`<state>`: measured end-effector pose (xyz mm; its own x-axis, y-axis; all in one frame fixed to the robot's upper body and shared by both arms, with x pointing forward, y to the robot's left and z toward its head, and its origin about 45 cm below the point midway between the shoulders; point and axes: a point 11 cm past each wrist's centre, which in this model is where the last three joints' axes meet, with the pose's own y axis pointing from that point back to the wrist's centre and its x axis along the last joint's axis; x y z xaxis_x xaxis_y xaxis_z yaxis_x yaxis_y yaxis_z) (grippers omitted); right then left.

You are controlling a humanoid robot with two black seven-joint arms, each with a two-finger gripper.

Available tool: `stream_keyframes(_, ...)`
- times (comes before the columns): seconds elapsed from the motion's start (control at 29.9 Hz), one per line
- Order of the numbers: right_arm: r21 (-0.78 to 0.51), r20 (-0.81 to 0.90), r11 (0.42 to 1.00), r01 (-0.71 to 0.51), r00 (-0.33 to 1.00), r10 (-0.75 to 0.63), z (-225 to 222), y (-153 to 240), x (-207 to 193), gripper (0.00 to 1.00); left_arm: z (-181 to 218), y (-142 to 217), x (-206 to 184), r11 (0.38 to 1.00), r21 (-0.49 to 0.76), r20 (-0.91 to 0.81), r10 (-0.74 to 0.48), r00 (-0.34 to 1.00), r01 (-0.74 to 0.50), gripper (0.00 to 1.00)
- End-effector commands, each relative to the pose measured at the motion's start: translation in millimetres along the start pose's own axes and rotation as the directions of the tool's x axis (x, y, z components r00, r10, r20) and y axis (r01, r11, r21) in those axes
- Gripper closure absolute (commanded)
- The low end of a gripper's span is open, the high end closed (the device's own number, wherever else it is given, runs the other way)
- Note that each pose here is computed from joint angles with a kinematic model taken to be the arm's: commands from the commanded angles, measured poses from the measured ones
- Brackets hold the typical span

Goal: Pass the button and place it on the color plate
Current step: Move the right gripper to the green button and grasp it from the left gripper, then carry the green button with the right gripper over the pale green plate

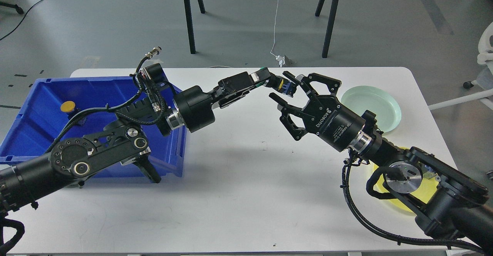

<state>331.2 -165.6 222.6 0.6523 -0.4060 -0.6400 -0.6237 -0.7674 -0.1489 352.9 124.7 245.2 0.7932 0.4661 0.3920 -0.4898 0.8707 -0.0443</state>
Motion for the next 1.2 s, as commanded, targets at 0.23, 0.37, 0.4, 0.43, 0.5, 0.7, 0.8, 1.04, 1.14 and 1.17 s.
stream_keyframes(0.23,0.001,0.002,1.000,-0.001,1.000,0.001,0,0,0,0.99,0,0,0,1.000,0.001,0.000,-0.001,1.000,0.001,0.85)
stream_keyframes(0.37,0.001,0.002,1.000,-0.001,1.000,0.001,0,0,0,0.99,0,0,0,1.000,0.001,0.000,-0.001,1.000,0.001,0.76)
stream_keyframes(0.4,0.001,0.002,1.000,0.001,1.000,-0.001,0,0,0,0.99,0,0,1,1.000,0.000,0.001,0.002,1.000,-0.002,0.69)
stream_keyframes(0.43,0.001,0.002,1.000,0.001,1.000,-0.001,0,0,0,0.99,0,0,1,1.000,0.000,0.000,0.001,1.000,-0.001,0.62)
stream_keyframes(0.5,0.001,0.002,1.000,0.001,1.000,-0.001,0,0,0,0.99,0,0,0,1.000,-0.001,-0.002,0.001,1.000,-0.001,0.43)
stream_keyframes(0.7,-0.001,-0.003,1.000,-0.001,1.000,0.001,-1,2,0,0.99,0,0,1,1.000,-0.001,-0.003,-0.001,1.000,0.001,0.20)
stream_keyframes(0.8,0.003,-0.005,1.000,-0.006,1.000,0.006,-3,3,1,0.99,0,0,2,1.000,-0.001,-0.005,0.001,1.000,-0.001,0.19)
stream_keyframes(1.04,0.117,-0.039,0.987,-0.108,0.993,0.113,-44,35,27,0.99,-3,0,4,1.000,0.007,-0.011,0.012,1.000,-0.012,0.19)
stream_keyframes(1.14,0.186,0.003,0.958,-0.216,0.976,0.219,-56,58,51,0.99,-2,-1,4,1.000,0.003,-0.014,0.012,1.000,-0.012,0.19)
stream_keyframes(1.17,0.204,0.020,0.945,-0.256,0.966,0.257,-60,66,61,0.99,-2,-1,4,1.000,0.003,-0.014,0.012,1.000,-0.012,0.19)
